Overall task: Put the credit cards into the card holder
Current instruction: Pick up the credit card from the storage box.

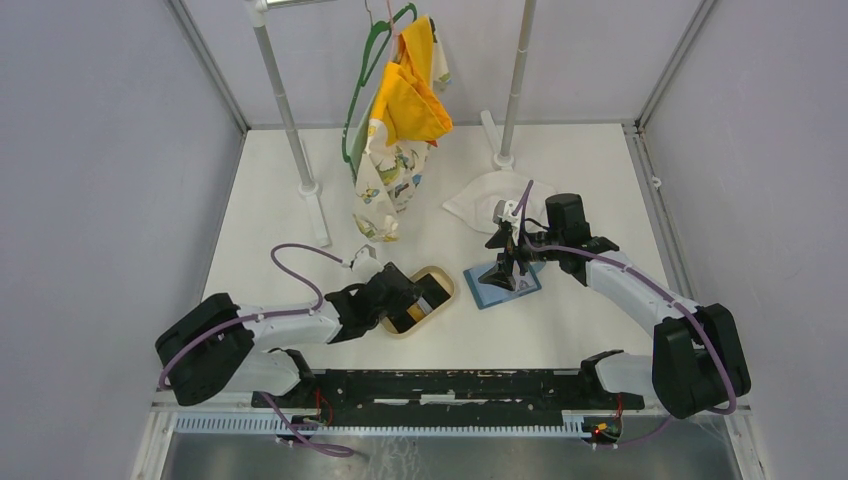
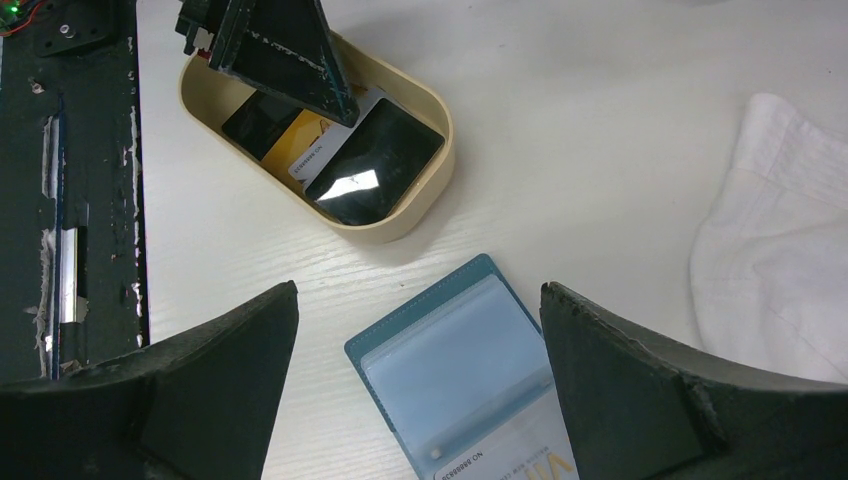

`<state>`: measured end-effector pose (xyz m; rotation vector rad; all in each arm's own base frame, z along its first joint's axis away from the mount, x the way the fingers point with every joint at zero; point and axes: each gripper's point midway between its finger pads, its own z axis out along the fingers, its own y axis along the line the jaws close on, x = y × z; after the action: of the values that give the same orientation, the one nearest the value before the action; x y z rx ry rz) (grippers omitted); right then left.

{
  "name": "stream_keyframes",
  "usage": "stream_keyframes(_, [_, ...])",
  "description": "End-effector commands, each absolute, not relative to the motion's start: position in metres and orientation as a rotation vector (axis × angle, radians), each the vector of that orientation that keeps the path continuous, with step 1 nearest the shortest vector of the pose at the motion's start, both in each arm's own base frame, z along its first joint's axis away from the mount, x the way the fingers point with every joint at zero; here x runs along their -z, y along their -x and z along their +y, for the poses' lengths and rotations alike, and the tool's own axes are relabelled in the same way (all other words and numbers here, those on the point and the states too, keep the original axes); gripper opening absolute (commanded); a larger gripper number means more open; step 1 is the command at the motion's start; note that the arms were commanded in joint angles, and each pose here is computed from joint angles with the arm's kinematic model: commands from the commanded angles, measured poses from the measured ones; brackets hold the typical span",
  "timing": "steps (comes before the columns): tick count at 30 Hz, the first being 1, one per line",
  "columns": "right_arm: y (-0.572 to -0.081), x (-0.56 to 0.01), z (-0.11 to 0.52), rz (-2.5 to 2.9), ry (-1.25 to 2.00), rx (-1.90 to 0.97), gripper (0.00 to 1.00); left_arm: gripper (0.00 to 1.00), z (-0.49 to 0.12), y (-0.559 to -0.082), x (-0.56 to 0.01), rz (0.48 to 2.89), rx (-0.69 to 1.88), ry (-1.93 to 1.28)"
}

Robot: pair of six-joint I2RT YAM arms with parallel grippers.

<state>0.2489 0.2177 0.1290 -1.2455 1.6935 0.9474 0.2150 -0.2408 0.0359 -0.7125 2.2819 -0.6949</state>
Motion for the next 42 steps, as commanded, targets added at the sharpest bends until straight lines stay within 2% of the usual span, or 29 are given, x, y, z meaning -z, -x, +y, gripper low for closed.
stream_keyframes(1, [-0.255,-0.135,0.218,1.664,1.252,-0.928,0.96,0.50,-0.253,-0.227,-0.046,2.243,0.765,0.770])
stream_keyframes(10, [-0.255,-0.135,0.218,1.665,1.252,-0.929,0.96,0.48,-0.258,-0.235,-0.051,2.216,0.827,0.781])
stream_keyframes(19, [-0.255,-0.135,0.218,1.665,1.255,-0.927,0.96,0.40,-0.269,-0.243,-0.074,2.130,0.960,0.731])
stream_keyframes(27, [-0.255,-0.135,0.218,1.665,1.256,-0.926,0.96,0.39,-0.280,-0.246,-0.077,2.130,1.017,0.693])
stream_keyframes(32, [-0.255,-0.136,0.218,1.661,1.256,-0.923,0.96,0.40,-0.286,-0.248,-0.075,2.144,1.030,0.679])
stream_keyframes(42, [-0.255,-0.137,0.218,1.661,1.257,-0.925,0.96,0.50,-0.295,-0.252,-0.063,2.187,1.028,0.650])
